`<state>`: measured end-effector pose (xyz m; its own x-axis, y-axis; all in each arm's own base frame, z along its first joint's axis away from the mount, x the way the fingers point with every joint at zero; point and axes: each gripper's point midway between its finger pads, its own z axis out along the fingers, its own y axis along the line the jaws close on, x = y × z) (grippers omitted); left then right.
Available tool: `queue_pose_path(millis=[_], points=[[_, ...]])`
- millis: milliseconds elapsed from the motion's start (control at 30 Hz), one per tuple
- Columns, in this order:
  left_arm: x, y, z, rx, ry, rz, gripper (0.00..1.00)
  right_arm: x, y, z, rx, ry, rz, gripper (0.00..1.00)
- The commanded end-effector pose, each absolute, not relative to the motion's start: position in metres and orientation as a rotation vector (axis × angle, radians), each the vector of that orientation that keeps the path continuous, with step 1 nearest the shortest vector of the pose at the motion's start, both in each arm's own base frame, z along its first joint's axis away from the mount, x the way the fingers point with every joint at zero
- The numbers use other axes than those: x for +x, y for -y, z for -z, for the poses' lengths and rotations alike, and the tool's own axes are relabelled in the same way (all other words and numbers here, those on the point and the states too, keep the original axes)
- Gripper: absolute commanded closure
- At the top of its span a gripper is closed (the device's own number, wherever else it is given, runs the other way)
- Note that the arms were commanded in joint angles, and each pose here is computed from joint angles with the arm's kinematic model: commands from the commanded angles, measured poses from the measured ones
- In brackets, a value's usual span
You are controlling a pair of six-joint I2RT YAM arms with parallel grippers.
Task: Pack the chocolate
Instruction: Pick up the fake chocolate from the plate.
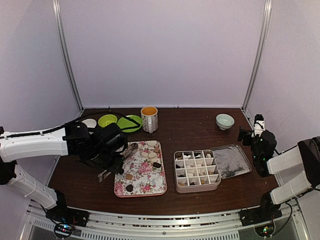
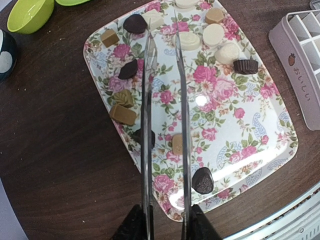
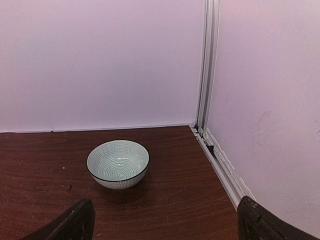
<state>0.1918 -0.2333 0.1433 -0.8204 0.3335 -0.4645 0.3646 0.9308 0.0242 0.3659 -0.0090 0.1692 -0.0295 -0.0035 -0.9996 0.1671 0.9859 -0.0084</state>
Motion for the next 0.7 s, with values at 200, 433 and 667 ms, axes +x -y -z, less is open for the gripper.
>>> queue_pose_path(millis=[200, 433, 667], points=[[0.188, 0.224, -0.130, 0.446, -2.655, 0.068, 0.70, 0.369, 0.011, -0.174, 0.134, -1.584, 0.139, 0.00], [0.185, 0.225, -0.122, 0.471, -2.688, 0.043, 0.67, 0.369, 0.011, -0.174, 0.134, -1.584, 0.139, 0.00], [0.185, 0.214, -0.131, 0.451, -2.686, -0.008, 0.63, 0.369, 0.011, -0.174, 0.134, -1.586, 0.139, 0.00]])
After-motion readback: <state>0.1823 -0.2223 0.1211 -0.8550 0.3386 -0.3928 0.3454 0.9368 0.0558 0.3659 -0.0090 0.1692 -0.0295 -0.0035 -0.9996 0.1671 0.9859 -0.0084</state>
